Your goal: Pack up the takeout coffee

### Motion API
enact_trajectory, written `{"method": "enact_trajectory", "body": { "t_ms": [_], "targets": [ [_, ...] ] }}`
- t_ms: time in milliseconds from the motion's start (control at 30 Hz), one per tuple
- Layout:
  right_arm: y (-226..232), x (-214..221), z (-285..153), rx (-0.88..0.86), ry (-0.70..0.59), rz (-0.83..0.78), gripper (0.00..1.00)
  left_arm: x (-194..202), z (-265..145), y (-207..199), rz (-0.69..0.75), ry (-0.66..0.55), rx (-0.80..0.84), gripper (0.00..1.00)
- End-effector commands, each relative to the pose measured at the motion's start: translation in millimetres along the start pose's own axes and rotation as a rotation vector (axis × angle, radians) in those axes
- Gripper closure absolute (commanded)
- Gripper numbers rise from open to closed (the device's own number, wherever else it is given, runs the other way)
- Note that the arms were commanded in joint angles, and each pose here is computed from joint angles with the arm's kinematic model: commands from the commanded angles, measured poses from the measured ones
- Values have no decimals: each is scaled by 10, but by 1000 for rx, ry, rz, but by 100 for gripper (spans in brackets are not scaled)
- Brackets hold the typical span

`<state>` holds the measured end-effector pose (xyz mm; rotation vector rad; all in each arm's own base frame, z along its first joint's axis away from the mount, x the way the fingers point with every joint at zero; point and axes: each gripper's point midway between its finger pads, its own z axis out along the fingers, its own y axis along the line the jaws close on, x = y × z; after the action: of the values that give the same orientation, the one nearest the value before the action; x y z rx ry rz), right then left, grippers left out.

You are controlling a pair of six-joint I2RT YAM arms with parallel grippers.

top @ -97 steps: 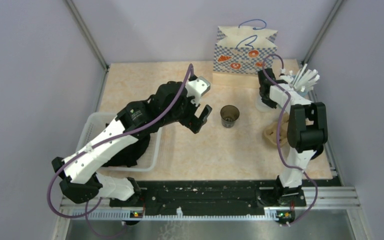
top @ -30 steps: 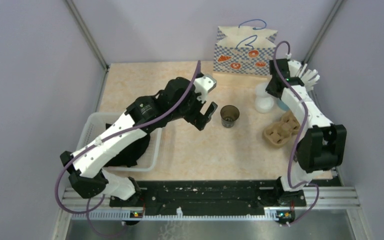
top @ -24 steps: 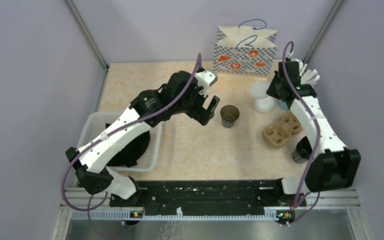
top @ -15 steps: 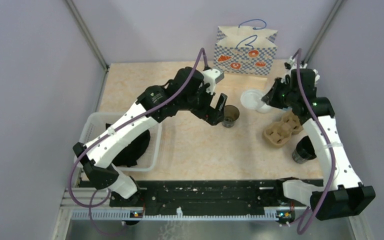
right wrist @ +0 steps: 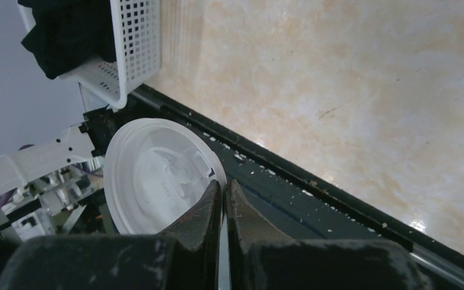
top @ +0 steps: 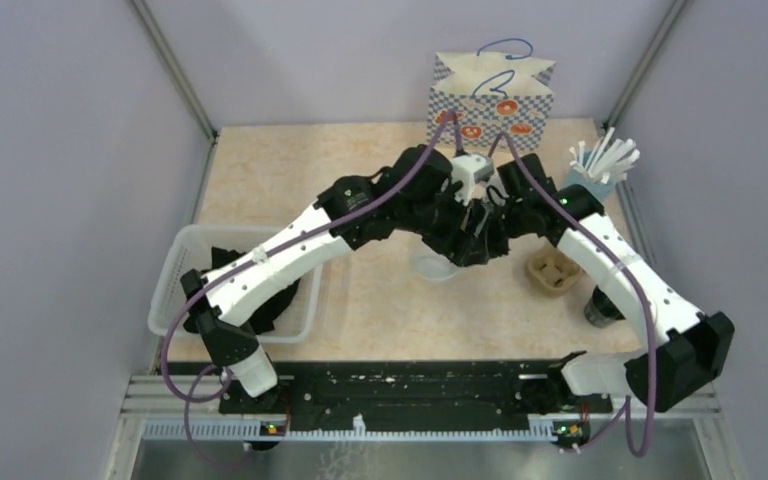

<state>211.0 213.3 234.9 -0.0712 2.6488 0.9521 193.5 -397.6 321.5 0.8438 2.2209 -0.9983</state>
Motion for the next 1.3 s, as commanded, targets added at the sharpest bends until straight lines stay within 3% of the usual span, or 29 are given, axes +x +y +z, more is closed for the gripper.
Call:
{"method": "enact_trajectory", "body": {
  "t_ms": [0,133,433,700,1000,1267],
  "targets": [
    [239,44,74,-63,73,46,100,141,22,-352,222,32,7,24],
    [249,64,56,-60,105,26,100,408,62,-235,304,126,-94,41],
    [180,197,41,-51,154,0,100,620,-90,-8,336,160,-172,43],
    [161,226,60,-56,152,9,100,599,-137,81,266,148,-232,46],
    [151,246,56,-56,150,14,100,673,-100,101,260,177,-232,64],
    [140,250,72,-56,146,20,100,731,-21,82,264,210,-209,69]
  ]
}}
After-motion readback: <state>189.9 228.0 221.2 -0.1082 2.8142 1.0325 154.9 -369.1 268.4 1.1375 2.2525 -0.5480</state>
